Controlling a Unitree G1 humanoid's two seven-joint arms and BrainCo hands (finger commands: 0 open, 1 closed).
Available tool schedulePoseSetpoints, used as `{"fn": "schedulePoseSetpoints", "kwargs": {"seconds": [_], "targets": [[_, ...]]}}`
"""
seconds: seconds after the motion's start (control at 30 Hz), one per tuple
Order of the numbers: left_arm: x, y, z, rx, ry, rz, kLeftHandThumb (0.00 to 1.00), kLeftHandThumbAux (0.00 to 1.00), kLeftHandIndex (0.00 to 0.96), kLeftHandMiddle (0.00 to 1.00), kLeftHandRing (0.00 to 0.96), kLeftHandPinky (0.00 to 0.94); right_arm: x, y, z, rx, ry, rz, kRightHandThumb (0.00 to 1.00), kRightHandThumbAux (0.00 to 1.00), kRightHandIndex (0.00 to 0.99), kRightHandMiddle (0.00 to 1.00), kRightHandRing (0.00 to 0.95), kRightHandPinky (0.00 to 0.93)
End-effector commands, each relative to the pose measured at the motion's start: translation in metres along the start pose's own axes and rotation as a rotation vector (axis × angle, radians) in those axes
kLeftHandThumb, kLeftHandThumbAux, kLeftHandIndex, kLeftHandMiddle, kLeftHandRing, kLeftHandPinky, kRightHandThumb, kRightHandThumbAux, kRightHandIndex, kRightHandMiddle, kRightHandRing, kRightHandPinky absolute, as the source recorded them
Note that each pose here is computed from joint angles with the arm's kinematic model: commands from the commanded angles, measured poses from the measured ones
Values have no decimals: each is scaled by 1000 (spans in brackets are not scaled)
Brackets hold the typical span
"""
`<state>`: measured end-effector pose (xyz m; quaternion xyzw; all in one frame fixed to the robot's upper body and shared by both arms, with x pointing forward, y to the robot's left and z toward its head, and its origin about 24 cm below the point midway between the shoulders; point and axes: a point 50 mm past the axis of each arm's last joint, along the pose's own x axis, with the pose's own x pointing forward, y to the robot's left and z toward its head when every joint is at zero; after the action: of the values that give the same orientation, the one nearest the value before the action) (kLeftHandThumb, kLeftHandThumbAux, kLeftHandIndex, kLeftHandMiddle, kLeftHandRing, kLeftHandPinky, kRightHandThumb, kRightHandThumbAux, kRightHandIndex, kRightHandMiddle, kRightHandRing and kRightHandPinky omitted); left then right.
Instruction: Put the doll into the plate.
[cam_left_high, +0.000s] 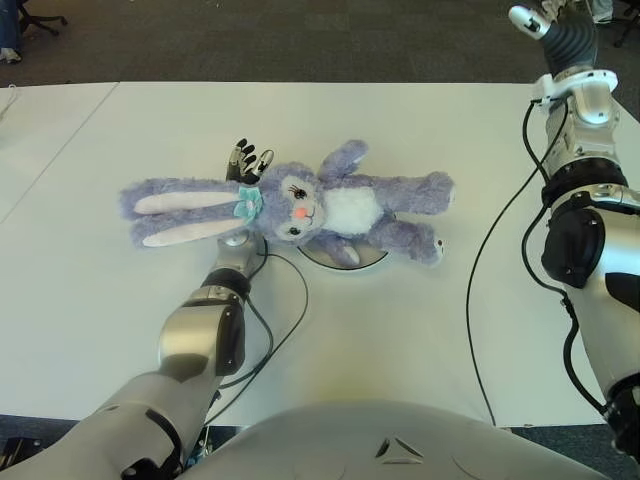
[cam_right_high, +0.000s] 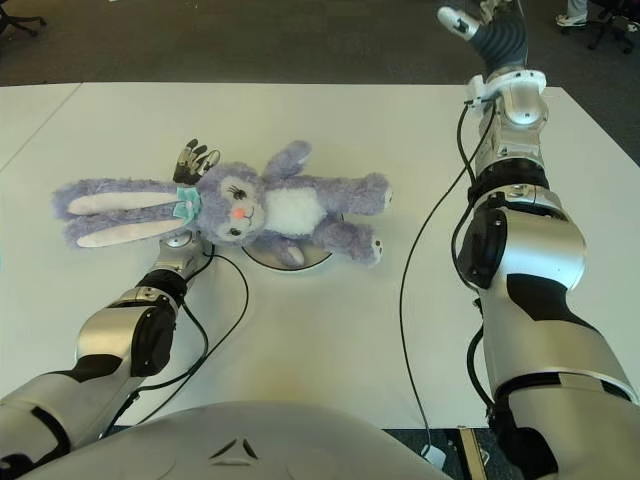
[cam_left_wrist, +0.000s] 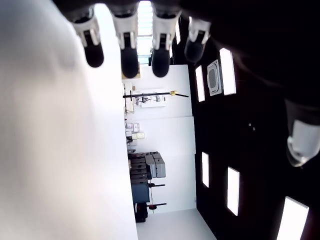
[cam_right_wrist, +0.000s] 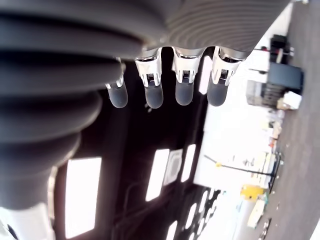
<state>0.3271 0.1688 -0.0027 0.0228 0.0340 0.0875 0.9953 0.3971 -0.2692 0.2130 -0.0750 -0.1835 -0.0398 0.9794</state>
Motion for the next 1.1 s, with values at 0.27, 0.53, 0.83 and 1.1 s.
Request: {"fn": "schedulePoseSetpoints", "kwargs": {"seconds": [0.27, 0.53, 0.83, 1.1], "targets": [[-82, 3, -105, -12, 498, -10, 0, 467, 81, 132, 122, 99, -47, 23, -82, 238, 246, -106, 0, 807, 5, 1, 0, 4], [-82, 5, -106, -13, 507, -13, 0, 470, 84, 139, 125, 101, -64, 36, -105, 266, 342, -124, 0, 792, 5, 0, 0, 0], [-82, 6, -106, 7, 510, -10, 0, 485, 78, 138, 123, 99, -79, 46, -122, 292, 415, -137, 0, 770, 2, 0, 0, 0], [-83, 8, -105, 11, 497, -9, 0, 483, 79, 133, 123, 105, -86, 50, -129, 318, 446, -153, 0, 784, 2, 0, 0, 0]]}}
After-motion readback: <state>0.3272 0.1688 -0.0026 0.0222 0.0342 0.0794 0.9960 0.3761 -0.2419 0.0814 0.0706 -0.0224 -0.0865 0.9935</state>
